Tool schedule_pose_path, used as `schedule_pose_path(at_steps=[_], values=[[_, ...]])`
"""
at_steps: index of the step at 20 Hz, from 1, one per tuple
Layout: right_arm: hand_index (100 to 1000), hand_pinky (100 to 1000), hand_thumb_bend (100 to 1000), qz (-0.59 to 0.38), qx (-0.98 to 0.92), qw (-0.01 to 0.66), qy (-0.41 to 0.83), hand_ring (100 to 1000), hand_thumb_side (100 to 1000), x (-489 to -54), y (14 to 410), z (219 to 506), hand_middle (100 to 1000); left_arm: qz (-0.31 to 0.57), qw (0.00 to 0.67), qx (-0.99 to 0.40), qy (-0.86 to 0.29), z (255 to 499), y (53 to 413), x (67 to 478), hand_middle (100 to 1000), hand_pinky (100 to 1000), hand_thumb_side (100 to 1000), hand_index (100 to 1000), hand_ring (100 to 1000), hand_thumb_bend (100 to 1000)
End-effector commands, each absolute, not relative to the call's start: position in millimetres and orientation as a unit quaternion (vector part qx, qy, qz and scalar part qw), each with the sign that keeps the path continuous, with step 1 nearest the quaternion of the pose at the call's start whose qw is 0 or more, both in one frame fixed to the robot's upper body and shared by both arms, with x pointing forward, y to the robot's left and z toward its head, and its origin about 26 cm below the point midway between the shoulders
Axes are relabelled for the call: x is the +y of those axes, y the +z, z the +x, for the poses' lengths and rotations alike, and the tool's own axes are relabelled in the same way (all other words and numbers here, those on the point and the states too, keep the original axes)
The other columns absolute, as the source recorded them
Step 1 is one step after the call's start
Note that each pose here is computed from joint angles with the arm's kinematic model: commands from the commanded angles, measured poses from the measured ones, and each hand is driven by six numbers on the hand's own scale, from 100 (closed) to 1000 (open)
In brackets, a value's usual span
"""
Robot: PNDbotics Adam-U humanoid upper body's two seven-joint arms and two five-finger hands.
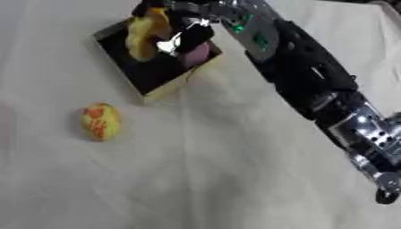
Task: Pick up objects on the table and place them in the box.
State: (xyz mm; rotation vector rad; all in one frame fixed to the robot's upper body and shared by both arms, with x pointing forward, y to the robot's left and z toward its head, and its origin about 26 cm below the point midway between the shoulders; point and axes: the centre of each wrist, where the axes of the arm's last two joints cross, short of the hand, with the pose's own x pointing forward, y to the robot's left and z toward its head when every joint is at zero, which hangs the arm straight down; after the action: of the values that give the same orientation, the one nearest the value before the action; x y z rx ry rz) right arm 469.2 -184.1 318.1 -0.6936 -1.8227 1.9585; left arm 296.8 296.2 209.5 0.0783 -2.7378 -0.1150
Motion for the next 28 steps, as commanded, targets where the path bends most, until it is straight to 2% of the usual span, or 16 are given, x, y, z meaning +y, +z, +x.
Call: schedule_pose_path(at_steps=[1,4,11,18,20,21,22,28], values=[[1000,1000,341,-0.252,-0.636,0.166,0.710,1000,308,-187,329,469,960,0.026,0.188,-0.981,-0.048,295,216,296,648,726,566,812,679,100],[1000,1000,306,-0.238,-0.629,0.168,0.721,1000,213,-190,328,471,975,0.026,0.188,-0.981,-0.048,295,216,296,648,726,566,812,680,100],[1000,1000,271,-0.232,-0.636,0.182,0.713,1000,226,-191,331,471,960,0.026,0.190,-0.980,-0.048,294,215,297,649,726,566,812,679,100],[1000,1000,163,-0.230,-0.670,0.191,0.679,1000,187,-194,346,463,939,0.029,0.196,-0.979,-0.046,294,213,298,649,726,566,812,680,100],[1000,1000,130,-0.229,-0.685,0.186,0.666,1000,165,-195,356,456,934,0.030,0.197,-0.979,-0.045,293,212,299,649,726,566,812,680,100],[1000,1000,100,-0.226,-0.696,0.183,0.656,1000,276,-195,362,451,930,0.031,0.198,-0.979,-0.045,293,211,299,649,726,567,812,679,100],[1000,1000,104,-0.222,-0.708,0.180,0.646,1000,150,-198,369,446,928,0.032,0.199,-0.978,-0.045,293,211,300,648,726,566,811,679,100],[980,1000,100,-0.230,-0.775,0.157,0.568,1000,138,-227,412,393,906,0.049,0.200,-0.977,-0.053,290,210,306,648,726,565,810,678,100]])
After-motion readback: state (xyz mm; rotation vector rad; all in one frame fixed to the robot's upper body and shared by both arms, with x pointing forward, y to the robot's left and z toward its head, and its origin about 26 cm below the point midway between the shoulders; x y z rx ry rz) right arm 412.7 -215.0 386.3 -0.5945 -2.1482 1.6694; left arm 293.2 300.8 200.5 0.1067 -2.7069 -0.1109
